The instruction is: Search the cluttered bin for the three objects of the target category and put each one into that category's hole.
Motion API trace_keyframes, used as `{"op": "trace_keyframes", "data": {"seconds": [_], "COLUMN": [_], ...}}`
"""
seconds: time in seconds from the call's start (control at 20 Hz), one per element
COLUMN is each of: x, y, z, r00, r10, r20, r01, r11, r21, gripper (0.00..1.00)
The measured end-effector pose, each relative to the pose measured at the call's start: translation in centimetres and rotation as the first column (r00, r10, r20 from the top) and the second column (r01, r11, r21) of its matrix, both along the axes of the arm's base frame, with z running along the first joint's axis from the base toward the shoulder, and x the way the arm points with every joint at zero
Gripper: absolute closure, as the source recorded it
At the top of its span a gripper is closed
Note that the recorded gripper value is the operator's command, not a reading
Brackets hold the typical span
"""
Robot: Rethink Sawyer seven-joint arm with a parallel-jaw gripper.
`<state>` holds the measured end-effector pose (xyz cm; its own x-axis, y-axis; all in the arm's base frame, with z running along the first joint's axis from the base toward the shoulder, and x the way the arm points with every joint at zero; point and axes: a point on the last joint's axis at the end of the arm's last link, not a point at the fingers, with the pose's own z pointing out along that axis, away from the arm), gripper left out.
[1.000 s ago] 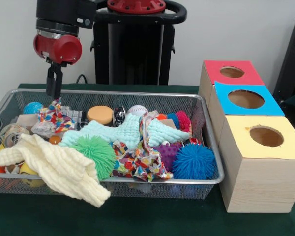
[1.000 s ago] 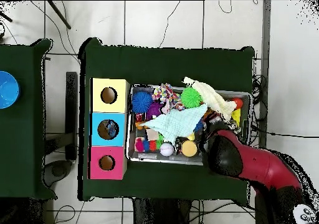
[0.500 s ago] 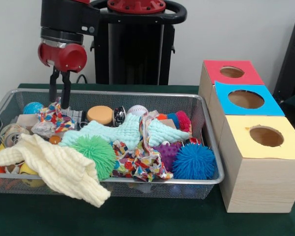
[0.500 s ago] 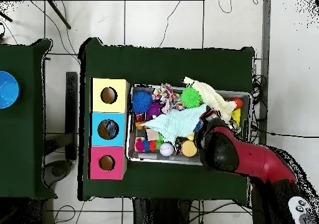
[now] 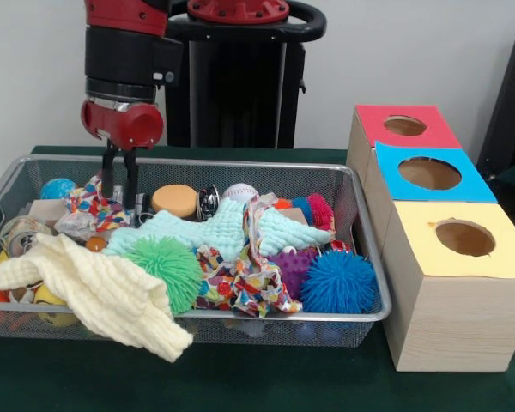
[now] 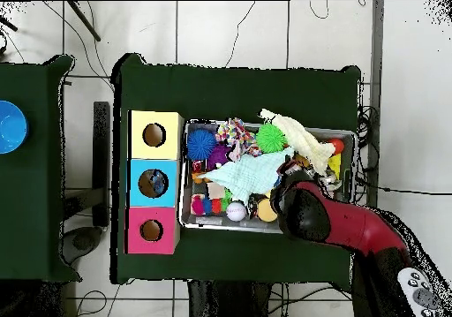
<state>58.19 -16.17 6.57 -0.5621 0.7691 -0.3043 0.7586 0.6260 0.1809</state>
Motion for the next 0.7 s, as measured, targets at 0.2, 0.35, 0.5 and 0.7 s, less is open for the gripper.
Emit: {"op": "trace_keyframes", "data": {"seconds": [0.2, 0.35, 0.5, 0.7], "x": [-0.9, -1.8, -2.5, -3.5], "y": [0.0, -0.1, -0.3, -0.5], "z": [-1.8, -3.1, -3.9, -5.0], "r00": [0.9999, 0.9997, 0.9996, 0.9992], "r10": [0.012, 0.024, 0.03, 0.039], "r20": [0.001, 0.003, 0.0, -0.012], "r01": [-0.012, -0.024, -0.03, -0.039], "r11": [0.9999, 0.9997, 0.9995, 0.9991], "r21": [-0.001, -0.007, -0.012, -0.016], "gripper": [0.0, 0.0, 0.0, 0.0]}}
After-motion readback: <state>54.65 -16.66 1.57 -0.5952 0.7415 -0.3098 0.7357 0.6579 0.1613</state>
